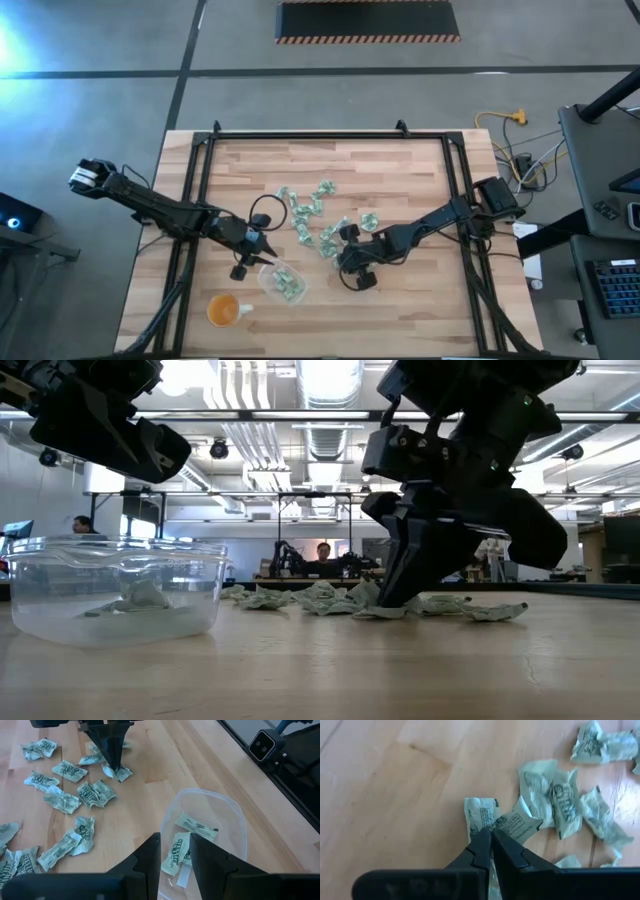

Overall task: Pick and place Stevia / Truvia into bins
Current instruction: Put the stevia packet into the transparent container

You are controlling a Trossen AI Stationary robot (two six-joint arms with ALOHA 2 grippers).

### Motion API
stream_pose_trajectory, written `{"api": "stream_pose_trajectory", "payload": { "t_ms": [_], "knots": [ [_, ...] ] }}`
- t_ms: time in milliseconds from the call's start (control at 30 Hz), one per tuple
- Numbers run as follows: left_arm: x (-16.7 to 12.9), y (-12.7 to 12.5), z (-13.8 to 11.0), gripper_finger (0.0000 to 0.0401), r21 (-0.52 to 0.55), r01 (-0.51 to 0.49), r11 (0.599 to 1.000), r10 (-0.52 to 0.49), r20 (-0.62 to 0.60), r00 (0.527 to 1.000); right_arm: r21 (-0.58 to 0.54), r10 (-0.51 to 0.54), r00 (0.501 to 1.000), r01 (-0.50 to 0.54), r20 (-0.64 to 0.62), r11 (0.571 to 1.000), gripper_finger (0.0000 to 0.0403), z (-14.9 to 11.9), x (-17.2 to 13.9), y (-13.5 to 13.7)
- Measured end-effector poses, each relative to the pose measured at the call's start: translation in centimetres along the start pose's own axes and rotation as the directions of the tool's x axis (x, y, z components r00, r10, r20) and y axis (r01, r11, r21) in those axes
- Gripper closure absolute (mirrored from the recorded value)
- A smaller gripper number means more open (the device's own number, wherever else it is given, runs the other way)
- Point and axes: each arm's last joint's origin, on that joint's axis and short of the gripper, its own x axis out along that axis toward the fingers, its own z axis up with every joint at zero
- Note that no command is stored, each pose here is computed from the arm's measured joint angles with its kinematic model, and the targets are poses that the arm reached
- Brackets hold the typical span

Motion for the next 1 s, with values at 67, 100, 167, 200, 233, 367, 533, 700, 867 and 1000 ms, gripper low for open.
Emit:
{"api": "stream_pose_trajectory", "payload": {
  "t_ms": [67, 100, 167, 200, 233, 367, 533, 700, 867, 1000],
  "knots": [
    [0.0, 0.0, 0.0, 0.0315, 0.000, -0.001, 1.000, 0.001, 0.000, 1.000, -0.011, -0.002, 1.000, 0.002, 0.014, 1.000, 0.0394, 0.4, -0.2, -0.1],
    [0.0, 0.0, 0.0, 0.0315, 0.000, -0.001, 1.000, 0.001, 0.000, 1.000, -0.015, -0.002, 1.000, 0.003, 0.021, 1.000, 0.0394, 0.6, -0.4, -0.1],
    [0.0, 0.0, 0.0, 0.0315, 0.000, -0.002, 1.000, 0.002, 0.000, 1.000, -0.019, -0.004, 0.999, 0.004, 0.034, 1.000, 0.0394, 1.0, -0.7, -0.2],
    [0.0, 0.0, 0.0, 0.0315, 0.000, -0.002, 1.000, 0.002, 0.000, 1.000, -0.019, -0.004, 0.999, 0.005, 0.036, 1.000, 0.0394, 1.2, -0.9, -0.2],
    [0.0, 0.0, 0.0, 0.0315, 0.000, -0.002, 1.000, 0.002, 0.000, 1.000, -0.017, -0.005, 0.999, 0.005, 0.042, 1.000, 0.0394, 1.4, -1.1, -0.3],
    [0.0, 0.0, 0.0, 0.0315, 0.000, -0.007, 1.000, 0.007, -0.001, 1.000, 0.001, -0.005, 0.998, 0.005, 0.059, 1.000, 0.0394, 1.7, -1.7, -0.4],
    [0.1, 0.1, -0.2, 0.0315, 0.000, -0.020, 1.000, 0.020, -0.007, 1.000, 0.028, -0.001, 1.000, 0.000, 0.030, 1.000, 0.0394, 1.0, -1.0, -0.2],
    [0.1, 0.1, -0.3, 0.0315, 0.000, -0.021, 1.000, 0.021, -0.008, 1.000, 0.063, 0.005, 1.000, -0.006, 0.004, 0.998, 0.0385, 0.4, -0.3, -0.1],
    [0.1, 0.1, -0.3, 0.0315, 0.000, -0.021, 1.000, 0.021, -0.009, 1.000, 0.067, 0.004, 1.000, -0.004, -0.001, 0.998, 0.0340, 0.3, -0.1, -0.1],
    [0.1, 0.1, -0.3, 0.0315, 0.000, -0.021, 1.000, 0.021, -0.010, 1.000, 0.072, -0.001, 1.000, 0.001, 0.000, 0.997, 0.0306, 0.4, -0.1, -0.3]
  ]
}}
